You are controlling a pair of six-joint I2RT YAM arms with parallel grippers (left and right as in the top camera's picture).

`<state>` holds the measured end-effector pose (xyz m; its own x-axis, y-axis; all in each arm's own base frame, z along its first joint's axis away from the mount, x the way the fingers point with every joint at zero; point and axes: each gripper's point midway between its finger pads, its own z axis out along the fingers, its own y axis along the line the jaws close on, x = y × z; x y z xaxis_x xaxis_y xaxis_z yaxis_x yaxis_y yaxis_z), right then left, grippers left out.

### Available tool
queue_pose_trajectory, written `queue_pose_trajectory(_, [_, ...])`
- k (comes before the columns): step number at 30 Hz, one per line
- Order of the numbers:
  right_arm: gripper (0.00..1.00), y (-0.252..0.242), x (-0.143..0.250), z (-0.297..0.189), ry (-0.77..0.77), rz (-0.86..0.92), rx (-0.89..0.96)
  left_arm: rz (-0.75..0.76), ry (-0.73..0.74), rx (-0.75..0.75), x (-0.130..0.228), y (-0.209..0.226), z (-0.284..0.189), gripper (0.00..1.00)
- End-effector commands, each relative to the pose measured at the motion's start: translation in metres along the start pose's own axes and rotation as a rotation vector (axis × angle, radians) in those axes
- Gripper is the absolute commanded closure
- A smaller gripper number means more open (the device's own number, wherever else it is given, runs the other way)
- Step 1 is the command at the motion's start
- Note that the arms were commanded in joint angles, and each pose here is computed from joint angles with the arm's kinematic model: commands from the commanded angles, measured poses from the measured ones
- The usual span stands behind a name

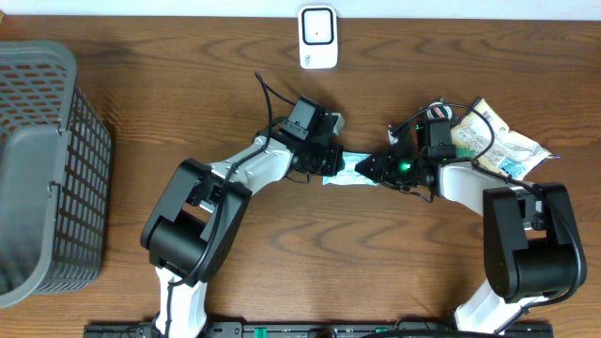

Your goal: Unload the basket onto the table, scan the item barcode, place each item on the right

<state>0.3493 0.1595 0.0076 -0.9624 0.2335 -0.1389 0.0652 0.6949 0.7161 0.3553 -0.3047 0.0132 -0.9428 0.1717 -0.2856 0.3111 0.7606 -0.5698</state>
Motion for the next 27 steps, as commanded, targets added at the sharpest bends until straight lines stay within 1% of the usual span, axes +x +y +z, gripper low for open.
queue_pose_trajectory(1, [0.75,-0.01,0.019,0.011,0.04,0.028,0.044,-0.068,0.063,-0.121,0.025,0.041,0.019,0.93])
queue_pose_trajectory(3, [0.8,-0.013,0.017,0.011,0.031,0.027,0.058,-0.067,0.063,-0.121,0.025,0.041,0.019,0.93])
queue_pose_trajectory(8, [0.8,-0.01,0.012,0.009,0.016,-0.002,0.037,-0.068,0.065,-0.121,0.025,0.041,0.019,0.93])
queue_pose_trajectory(9, [0.83,-0.009,0.012,0.009,0.018,-0.008,0.028,-0.068,0.065,-0.122,0.025,0.041,0.019,0.93])
queue_pose_trajectory(10, [0.91,-0.009,0.012,0.009,0.018,-0.008,0.027,-0.068,0.059,-0.12,0.023,0.041,0.018,0.92])
queue_pose_trajectory(12, [0.98,-0.009,0.012,0.009,0.018,-0.016,0.027,-0.066,0.039,-0.116,0.015,0.038,0.011,0.93])
queue_pose_trajectory(13, [0.99,-0.007,0.011,0.008,0.018,-0.022,0.019,-0.066,0.023,-0.113,0.009,0.037,0.005,0.92])
queue_pose_trajectory(17, [0.98,0.006,0.007,-0.001,0.017,-0.062,-0.069,-0.081,-0.068,-0.106,-0.021,0.028,-0.046,0.92])
queue_pose_trajectory(19, [0.97,0.015,0.005,-0.01,0.019,-0.074,-0.133,-0.096,-0.128,-0.103,-0.034,0.023,-0.085,0.91])
queue_pose_trajectory(20, [0.97,0.021,0.003,-0.016,0.018,-0.086,-0.17,-0.108,-0.165,-0.107,-0.04,0.023,-0.11,0.85])
queue_pose_trajectory(21, [0.97,0.027,0.002,-0.022,0.016,-0.107,-0.208,-0.114,-0.206,-0.114,-0.045,0.024,-0.137,0.83])
queue_pose_trajectory(22, [0.96,0.03,0.002,-0.025,0.016,-0.115,-0.224,-0.116,-0.234,-0.121,-0.047,0.025,-0.157,0.83])
queue_pose_trajectory(23, [0.95,0.041,0.001,-0.034,0.012,-0.158,-0.278,-0.123,-0.286,-0.137,-0.049,0.03,-0.19,0.83])
queue_pose_trajectory(24, [0.95,0.045,0.002,-0.037,0.011,-0.167,-0.292,-0.138,-0.319,-0.155,-0.049,0.035,-0.21,0.83])
queue_pose_trajectory(26, [0.95,0.061,0.002,-0.049,0.006,-0.206,-0.347,-0.197,-0.384,-0.22,-0.045,0.054,-0.249,0.71])
queue_pose_trajectory(27, [0.96,0.076,0.005,-0.059,0.004,-0.251,-0.397,-0.24,-0.415,-0.278,-0.041,0.07,-0.268,0.62])
